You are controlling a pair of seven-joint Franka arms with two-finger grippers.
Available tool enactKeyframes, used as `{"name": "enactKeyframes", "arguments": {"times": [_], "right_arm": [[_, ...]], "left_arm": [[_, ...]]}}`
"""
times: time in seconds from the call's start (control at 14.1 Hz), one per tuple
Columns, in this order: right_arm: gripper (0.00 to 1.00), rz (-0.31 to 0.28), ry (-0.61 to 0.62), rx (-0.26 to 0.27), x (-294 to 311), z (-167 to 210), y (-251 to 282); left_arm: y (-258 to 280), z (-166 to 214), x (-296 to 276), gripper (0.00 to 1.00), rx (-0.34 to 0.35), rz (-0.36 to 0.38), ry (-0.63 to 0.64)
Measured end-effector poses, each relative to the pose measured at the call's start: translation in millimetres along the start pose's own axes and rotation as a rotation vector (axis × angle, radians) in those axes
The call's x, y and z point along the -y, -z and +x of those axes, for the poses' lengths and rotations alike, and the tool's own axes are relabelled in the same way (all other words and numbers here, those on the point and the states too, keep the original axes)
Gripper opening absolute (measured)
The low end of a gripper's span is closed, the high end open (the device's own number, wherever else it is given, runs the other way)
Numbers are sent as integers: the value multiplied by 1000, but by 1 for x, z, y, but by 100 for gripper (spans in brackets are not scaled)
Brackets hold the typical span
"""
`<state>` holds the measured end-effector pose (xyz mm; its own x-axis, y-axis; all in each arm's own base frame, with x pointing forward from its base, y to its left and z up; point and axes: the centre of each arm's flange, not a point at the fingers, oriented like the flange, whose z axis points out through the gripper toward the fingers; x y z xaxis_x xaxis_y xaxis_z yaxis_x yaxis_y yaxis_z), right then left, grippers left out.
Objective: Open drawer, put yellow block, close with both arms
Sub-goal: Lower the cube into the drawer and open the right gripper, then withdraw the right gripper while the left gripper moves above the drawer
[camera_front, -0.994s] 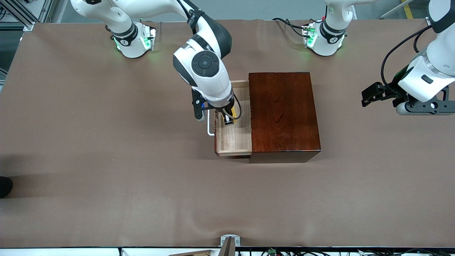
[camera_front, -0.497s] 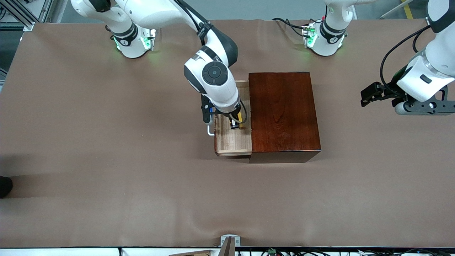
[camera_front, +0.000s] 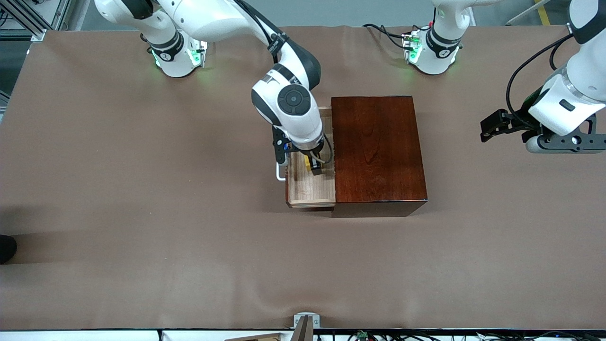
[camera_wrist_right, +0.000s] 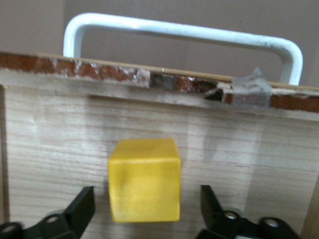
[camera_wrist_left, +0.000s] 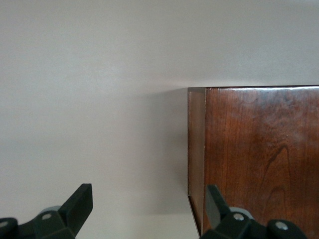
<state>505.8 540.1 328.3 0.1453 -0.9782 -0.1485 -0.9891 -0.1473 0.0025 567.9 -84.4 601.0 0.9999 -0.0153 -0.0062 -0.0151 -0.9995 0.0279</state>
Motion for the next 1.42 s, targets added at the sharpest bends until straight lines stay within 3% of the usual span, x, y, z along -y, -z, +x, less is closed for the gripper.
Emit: {"name": "enactKeyframes", "arguments": {"times": [0.43, 0.71, 1.21, 1.42], "right_arm": [[100, 64, -7, 29, 14, -1, 41], [100, 132, 13, -10, 23, 11, 74], [100, 105, 109, -68, 69, 107, 118], [100, 86, 177, -54, 82, 154, 143]], "left_arm": [[0, 0, 0, 100, 0, 0, 0], [0, 0, -1, 100, 0, 0, -2], [0, 0, -1, 100, 0, 0, -3], [1, 0, -4, 100, -7, -1, -7]]}}
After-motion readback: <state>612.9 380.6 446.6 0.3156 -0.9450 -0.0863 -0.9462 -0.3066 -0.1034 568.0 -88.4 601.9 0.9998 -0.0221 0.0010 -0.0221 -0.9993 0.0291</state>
